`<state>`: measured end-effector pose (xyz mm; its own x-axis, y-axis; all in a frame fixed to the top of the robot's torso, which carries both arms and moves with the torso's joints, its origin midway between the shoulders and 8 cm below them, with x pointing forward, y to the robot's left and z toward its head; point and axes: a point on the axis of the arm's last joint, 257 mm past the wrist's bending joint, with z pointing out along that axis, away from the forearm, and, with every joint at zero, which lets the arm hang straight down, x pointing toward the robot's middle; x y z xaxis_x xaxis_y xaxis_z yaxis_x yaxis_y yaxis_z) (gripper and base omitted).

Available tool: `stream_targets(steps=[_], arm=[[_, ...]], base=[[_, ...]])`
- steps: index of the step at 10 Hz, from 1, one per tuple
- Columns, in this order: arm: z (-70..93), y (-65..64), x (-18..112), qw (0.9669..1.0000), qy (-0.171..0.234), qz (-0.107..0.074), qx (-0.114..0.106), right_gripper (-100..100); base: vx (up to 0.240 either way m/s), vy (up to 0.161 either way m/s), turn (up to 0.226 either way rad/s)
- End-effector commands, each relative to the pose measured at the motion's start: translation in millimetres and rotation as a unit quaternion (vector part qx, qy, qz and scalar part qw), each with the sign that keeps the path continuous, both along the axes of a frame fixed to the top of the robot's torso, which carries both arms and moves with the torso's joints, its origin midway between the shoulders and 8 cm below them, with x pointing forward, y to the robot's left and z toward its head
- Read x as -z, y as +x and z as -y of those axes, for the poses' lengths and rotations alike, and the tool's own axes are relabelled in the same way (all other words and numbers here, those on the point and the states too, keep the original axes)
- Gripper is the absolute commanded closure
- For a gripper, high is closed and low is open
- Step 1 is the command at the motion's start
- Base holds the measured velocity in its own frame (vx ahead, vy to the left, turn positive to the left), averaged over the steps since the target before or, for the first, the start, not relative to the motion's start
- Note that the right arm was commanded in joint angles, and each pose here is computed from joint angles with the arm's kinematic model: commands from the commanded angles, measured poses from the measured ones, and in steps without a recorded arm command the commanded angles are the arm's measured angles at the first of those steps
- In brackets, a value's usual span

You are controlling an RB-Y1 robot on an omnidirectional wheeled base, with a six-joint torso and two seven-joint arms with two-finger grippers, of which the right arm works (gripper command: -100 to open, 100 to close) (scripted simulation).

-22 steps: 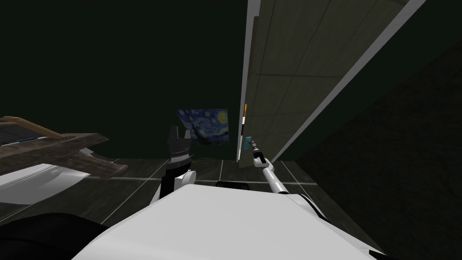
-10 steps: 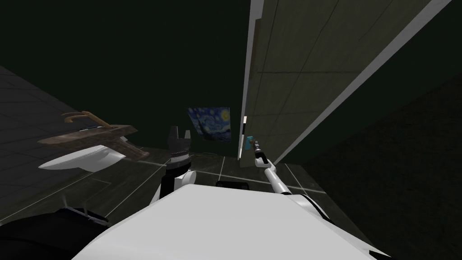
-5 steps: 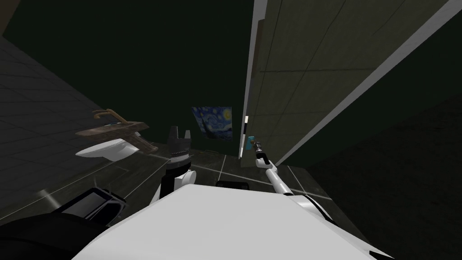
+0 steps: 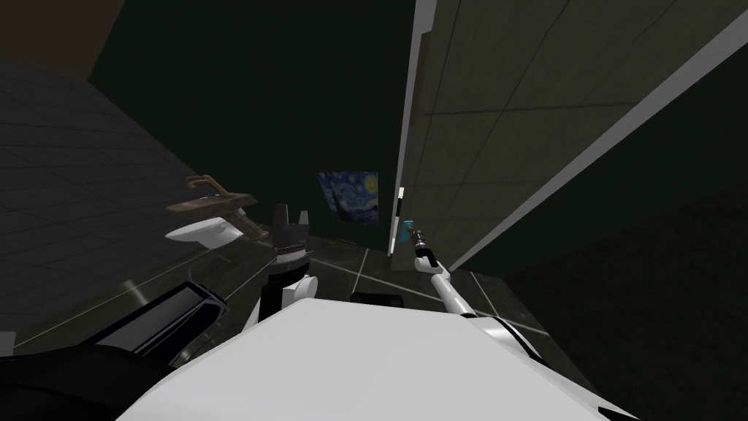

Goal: Pull the door open

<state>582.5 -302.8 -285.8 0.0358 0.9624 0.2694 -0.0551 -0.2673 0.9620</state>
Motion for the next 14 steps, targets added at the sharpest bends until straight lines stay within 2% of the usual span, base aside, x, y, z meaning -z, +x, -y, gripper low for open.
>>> stream_targets(steps=[1,2,4,5,7,8,9,11,12,14], arm=[[-15.3,3.9,-6.9,0.9996,0.024,0.009,-0.012,100],[1.0,-2.1,1.1,0.999,0.046,0.001,0.002,-100],[0.4,-3.2,1.0,0.9964,0.084,0.004,0.004,-100],[0.0,-3.9,0.9,0.9941,0.108,0.005,0.004,-100],[-1.0,-5.4,1.0,0.9873,0.159,0.009,0.006,-100],[-1.7,-6.3,1.2,0.9826,0.185,0.01,0.007,-100],[-1.7,-6.3,1.2,0.9814,0.191,0.011,0.007,-100],[-3.0,-8.1,1.7,0.9686,0.248,0.015,0.009,-100],[-3.0,-8.1,1.7,0.9672,0.254,0.015,0.009,-100],[-4.7,-10.2,2.5,0.9501,0.311,0.019,0.011,-100]], base=[[-0.042,-0.032,0.066],[-0.036,-0.054,0.022],[-0.073,-0.028,0.112],[-0.083,-0.003,0.075],[-0.085,-0.03,0.078],[-0.085,-0.038,0.1],[-0.058,-0.035,0.033],[-0.067,-0.046,0.081],[-0.067,-0.045,0.046],[-0.074,-0.049,0.094]])
